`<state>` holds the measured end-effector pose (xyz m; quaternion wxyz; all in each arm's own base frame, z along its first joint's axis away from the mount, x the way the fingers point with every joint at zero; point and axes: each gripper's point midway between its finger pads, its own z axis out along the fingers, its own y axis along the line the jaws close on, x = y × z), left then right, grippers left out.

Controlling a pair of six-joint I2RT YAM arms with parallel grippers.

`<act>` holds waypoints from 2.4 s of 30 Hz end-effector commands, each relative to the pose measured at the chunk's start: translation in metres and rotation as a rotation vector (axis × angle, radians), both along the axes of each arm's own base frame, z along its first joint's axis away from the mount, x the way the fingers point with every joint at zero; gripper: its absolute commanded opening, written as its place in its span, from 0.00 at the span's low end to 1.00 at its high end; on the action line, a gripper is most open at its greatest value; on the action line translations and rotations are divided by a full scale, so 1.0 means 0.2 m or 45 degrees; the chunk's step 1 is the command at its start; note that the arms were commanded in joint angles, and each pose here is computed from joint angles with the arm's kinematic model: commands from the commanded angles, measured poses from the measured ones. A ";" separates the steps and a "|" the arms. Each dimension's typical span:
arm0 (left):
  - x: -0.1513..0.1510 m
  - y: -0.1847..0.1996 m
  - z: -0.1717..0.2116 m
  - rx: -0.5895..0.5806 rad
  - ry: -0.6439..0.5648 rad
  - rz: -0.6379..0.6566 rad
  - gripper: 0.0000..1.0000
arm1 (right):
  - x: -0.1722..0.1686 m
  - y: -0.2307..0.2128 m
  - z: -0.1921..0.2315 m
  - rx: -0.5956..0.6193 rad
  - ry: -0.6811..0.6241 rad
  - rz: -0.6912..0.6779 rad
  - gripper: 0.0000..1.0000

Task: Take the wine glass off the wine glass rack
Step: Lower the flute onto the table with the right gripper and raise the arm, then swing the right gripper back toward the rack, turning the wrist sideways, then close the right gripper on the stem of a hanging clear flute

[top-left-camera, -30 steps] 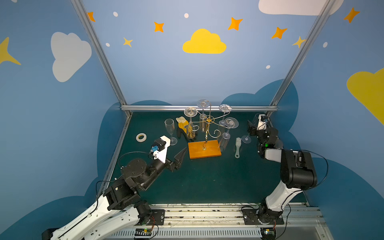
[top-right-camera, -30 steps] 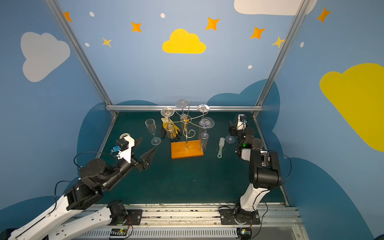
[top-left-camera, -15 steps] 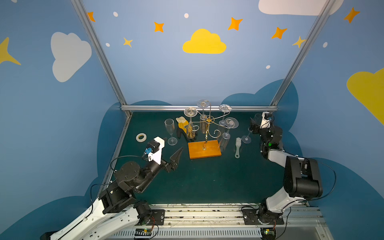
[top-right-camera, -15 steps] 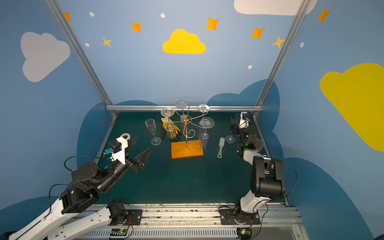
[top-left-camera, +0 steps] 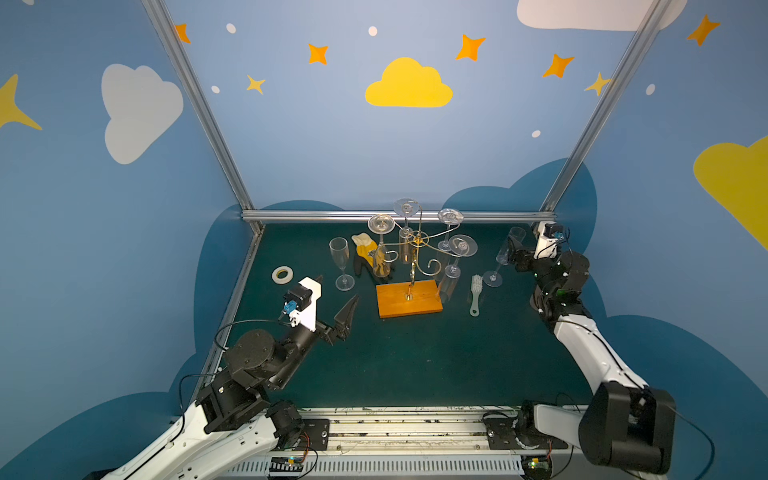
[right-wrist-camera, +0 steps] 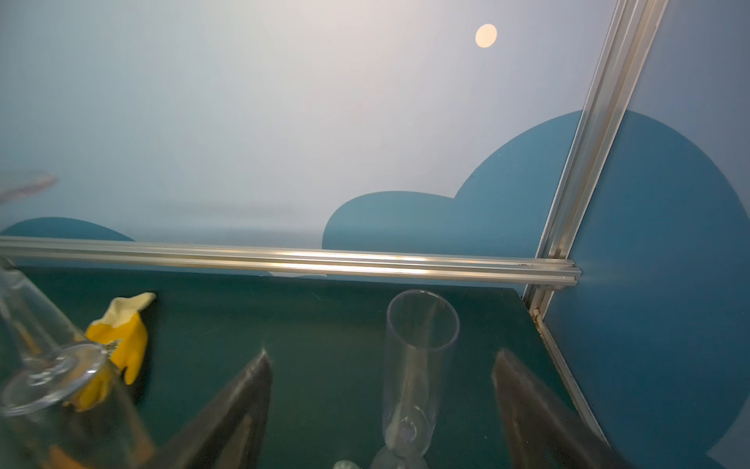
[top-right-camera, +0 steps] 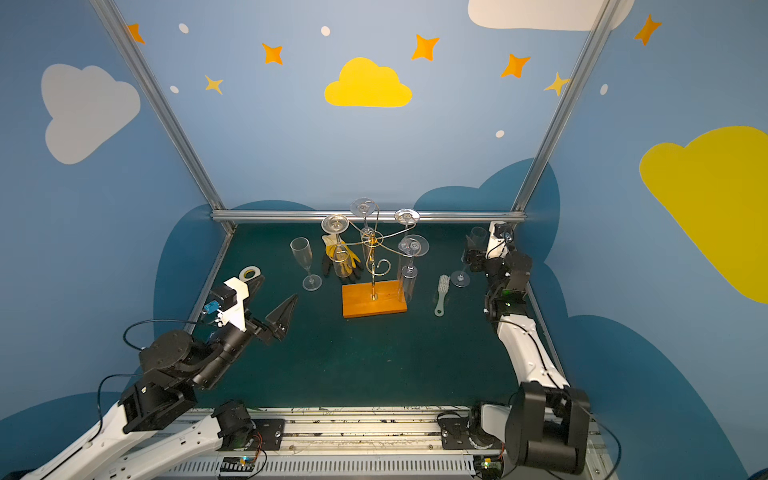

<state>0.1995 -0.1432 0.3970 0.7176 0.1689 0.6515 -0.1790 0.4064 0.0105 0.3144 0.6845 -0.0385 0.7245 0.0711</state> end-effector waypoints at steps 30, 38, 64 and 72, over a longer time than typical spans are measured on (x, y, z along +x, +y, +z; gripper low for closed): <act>0.09 0.00 -0.10 -0.131 0.077 0.001 0.92 | -0.66 0.53 0.27 1.065 0.603 0.563 0.73; 0.09 0.00 -0.12 -0.140 0.095 0.000 0.92 | -0.62 0.60 0.31 1.127 0.647 0.655 0.71; 0.04 0.04 -0.11 -0.237 0.129 -0.026 0.92 | -0.40 0.76 0.30 1.286 0.758 0.782 0.44; 0.03 0.05 -0.11 -0.245 0.132 -0.027 0.91 | -0.35 0.79 0.28 1.301 0.780 0.789 0.35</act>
